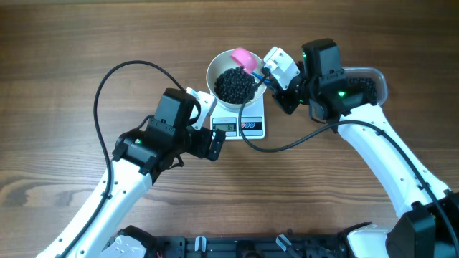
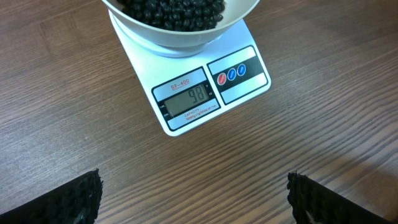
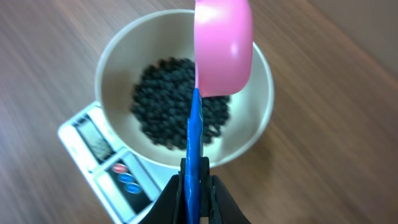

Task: Scoop item into bowl and weigh 150g on scale
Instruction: 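Tilt the scoop with the right gripper to pour beans into the bowl, then carry the empty scoop right back to the bean tub, then push the scoop down into the black beans with the right gripper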

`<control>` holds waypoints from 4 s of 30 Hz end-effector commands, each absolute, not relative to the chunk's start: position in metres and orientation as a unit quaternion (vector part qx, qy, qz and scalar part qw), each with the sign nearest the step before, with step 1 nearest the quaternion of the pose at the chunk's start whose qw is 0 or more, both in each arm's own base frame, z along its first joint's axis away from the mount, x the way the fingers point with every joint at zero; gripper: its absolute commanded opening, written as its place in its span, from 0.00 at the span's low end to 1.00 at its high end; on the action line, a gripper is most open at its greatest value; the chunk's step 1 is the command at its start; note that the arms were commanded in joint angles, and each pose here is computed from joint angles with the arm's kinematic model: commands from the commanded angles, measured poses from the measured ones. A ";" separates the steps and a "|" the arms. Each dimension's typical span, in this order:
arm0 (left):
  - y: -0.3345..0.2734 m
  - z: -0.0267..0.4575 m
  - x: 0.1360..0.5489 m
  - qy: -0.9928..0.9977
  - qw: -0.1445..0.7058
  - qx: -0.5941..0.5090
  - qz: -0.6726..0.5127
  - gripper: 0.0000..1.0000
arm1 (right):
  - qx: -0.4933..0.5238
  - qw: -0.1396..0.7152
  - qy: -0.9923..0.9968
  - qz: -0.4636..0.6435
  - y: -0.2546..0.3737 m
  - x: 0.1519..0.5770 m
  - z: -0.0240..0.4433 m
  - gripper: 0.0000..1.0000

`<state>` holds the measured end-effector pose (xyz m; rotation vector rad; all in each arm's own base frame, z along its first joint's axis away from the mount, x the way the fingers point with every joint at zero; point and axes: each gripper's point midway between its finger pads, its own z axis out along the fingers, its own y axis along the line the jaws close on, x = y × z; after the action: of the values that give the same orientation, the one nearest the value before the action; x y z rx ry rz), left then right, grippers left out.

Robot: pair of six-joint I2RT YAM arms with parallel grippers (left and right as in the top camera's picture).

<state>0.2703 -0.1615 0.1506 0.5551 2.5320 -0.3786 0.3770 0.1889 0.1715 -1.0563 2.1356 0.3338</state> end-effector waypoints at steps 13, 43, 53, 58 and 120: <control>-0.163 0.157 0.274 0.932 0.267 0.204 -0.139 1.00 | -0.108 0.444 0.862 0.220 0.117 0.405 0.256 0.04; -0.163 0.157 0.274 0.932 0.267 0.204 -0.139 1.00 | -0.103 0.279 0.955 0.003 -0.073 0.347 0.167 0.04; -0.163 0.157 0.274 0.932 0.267 0.204 -0.138 1.00 | -0.128 0.202 0.970 -0.037 -0.091 0.335 0.133 0.04; -0.163 0.157 0.274 0.932 0.267 0.204 -0.139 1.00 | -0.135 0.192 0.971 -0.052 -0.096 0.333 0.132 0.04; -0.163 0.157 0.274 0.932 0.267 0.204 -0.138 1.00 | -0.167 0.183 0.963 0.109 -0.017 0.334 0.091 0.04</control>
<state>0.2703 -0.1614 0.1506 0.5550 2.5320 -0.3781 0.3399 -0.0486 0.0950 -0.4519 2.7451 0.0603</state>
